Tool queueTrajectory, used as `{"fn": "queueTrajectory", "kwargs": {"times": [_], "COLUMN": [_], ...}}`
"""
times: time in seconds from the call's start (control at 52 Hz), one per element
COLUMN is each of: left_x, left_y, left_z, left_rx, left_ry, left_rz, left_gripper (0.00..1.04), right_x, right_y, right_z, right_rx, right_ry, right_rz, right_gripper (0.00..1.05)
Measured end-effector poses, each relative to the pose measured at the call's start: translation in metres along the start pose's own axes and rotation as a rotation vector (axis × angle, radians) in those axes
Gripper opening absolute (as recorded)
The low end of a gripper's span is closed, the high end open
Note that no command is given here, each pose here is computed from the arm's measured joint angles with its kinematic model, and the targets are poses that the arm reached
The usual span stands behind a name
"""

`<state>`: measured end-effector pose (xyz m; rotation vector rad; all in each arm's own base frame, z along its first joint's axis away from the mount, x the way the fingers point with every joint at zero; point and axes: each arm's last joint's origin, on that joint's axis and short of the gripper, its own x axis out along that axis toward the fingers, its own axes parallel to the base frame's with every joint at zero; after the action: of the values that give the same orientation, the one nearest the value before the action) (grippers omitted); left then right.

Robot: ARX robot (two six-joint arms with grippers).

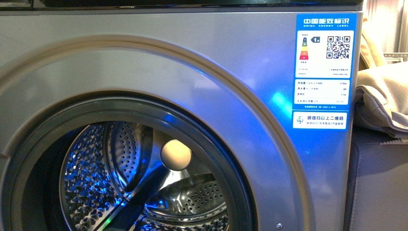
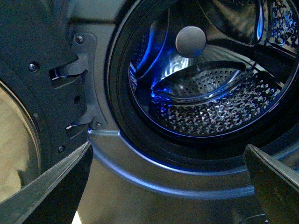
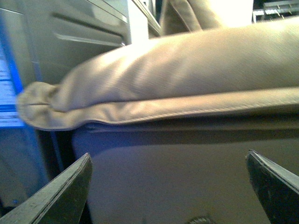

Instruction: Put clothes into washing machine

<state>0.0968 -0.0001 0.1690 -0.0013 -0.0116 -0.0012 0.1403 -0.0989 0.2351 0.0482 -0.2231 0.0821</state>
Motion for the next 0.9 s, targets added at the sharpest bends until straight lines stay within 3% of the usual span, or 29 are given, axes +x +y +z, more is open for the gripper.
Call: {"fn": "queueTrajectory", "kwargs": {"times": [0.192,0.25,0.327,0.711,0.903], "left_x": [0.0,0.0,0.0,0.0,0.0], "left_y": [0.0,0.0,0.0,0.0,0.0], "left_z": [0.0,0.0,0.0,0.0,0.0], "left_rx": [0.0,0.0,0.0,0.0,0.0], "left_ry": [0.0,0.0,0.0,0.0,0.0], "left_rz": [0.0,0.0,0.0,0.0,0.0], "left_gripper": [0.98,0.98,0.98,0.98,0.98], "right_x": [0.028,0.036,0.036,0.03,0.019], "right_y": [-0.05,-0.073,-0.092,-0.154,-0.167], "right_z": [-0.018,-0.041,-0.067,-0.186,-0.256], "right_rx": [0.112,0.137,0.111,0.051,0.12], "right_ry": [0.341,0.529,0.646,0.896,1.024], "right_rz": [-0.078,-0.101,-0.127,-0.257,-0.283], "right_gripper": [0.97,0.97,0.97,0.97,0.97]}}
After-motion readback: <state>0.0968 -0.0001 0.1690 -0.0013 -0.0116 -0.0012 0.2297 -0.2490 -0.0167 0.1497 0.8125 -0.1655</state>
